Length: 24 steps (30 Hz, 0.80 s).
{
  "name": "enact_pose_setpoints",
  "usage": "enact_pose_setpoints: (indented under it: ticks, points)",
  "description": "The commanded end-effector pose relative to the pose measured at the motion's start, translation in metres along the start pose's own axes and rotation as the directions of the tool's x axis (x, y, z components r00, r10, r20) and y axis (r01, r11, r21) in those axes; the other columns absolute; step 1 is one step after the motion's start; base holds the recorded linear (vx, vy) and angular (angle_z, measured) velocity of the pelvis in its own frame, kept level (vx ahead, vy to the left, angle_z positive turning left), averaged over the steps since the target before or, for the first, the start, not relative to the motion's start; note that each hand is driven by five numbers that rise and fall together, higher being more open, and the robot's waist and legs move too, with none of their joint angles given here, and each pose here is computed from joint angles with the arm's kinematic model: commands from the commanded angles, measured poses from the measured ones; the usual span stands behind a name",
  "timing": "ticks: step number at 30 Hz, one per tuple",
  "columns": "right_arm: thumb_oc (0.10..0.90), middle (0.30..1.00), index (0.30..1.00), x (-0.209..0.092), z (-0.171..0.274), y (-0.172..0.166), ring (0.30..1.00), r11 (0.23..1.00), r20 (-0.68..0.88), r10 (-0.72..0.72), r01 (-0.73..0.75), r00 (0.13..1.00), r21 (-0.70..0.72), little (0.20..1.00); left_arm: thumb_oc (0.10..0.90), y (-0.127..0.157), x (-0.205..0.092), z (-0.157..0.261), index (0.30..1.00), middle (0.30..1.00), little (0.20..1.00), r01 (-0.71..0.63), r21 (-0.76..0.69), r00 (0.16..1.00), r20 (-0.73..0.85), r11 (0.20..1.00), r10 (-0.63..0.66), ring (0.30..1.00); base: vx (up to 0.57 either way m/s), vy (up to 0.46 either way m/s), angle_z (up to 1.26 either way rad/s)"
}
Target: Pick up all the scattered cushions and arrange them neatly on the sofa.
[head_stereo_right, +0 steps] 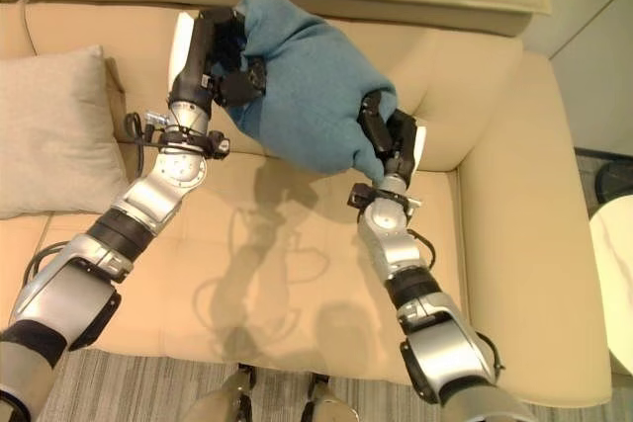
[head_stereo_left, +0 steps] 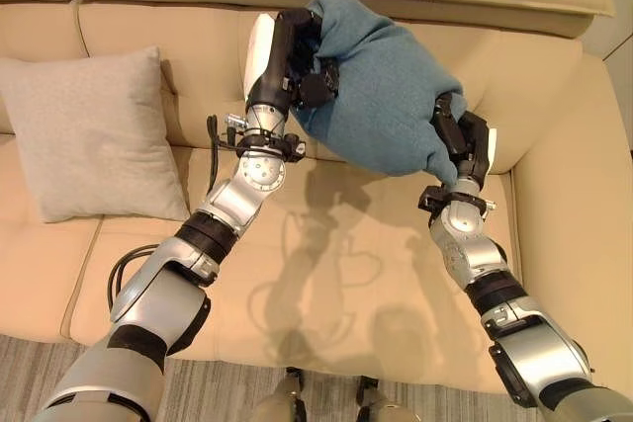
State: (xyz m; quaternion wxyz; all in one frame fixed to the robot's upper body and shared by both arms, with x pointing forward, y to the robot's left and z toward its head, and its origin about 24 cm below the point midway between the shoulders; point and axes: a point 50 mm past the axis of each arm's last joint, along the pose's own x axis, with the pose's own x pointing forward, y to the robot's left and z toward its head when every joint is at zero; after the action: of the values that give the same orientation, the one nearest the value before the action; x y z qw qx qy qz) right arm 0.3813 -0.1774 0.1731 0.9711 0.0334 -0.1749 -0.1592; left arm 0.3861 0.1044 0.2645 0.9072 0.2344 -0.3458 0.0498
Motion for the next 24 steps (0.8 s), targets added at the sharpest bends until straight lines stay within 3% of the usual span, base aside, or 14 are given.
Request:
enact_pose_setpoints:
  ticks: [1,10,18,24]
  points:
    - [0.400,0.300,0.300,0.004,0.193,0.069,0.300,0.937,0.707,0.117,-0.313,0.697,0.154,0.300,0.400,-0.016,0.022,0.148,0.300,0.300,0.300,0.088,-0.111,0.799,0.601,0.990,-0.004,0.300,0.02,-0.002,-0.03]
    - [0.400,0.300,0.300,0.001,0.194,0.051,0.300,0.970,0.751,0.091,-0.228,0.654,0.081,0.300,0.400,0.000,0.015,0.149,0.300,0.300,0.300,0.058,-0.304,0.810,0.571,0.951,0.133,0.300,0.00,-0.006,0.02]
    - [0.400,0.300,0.300,-0.002,0.171,-0.004,0.300,0.991,0.741,-0.022,-0.082,0.671,0.103,0.300,0.400,-0.005,-0.011,0.133,0.300,0.300,0.300,0.170,-0.404,0.838,0.539,0.899,0.083,0.300,0.03,-0.020,0.07]
    - [0.400,0.300,0.300,-0.002,0.166,-0.013,0.300,0.992,0.727,-0.035,-0.064,0.686,0.108,0.300,0.400,-0.011,-0.019,0.127,0.300,0.300,0.300,0.212,-0.448,0.857,0.513,0.869,0.055,0.300,0.02,-0.040,0.04]
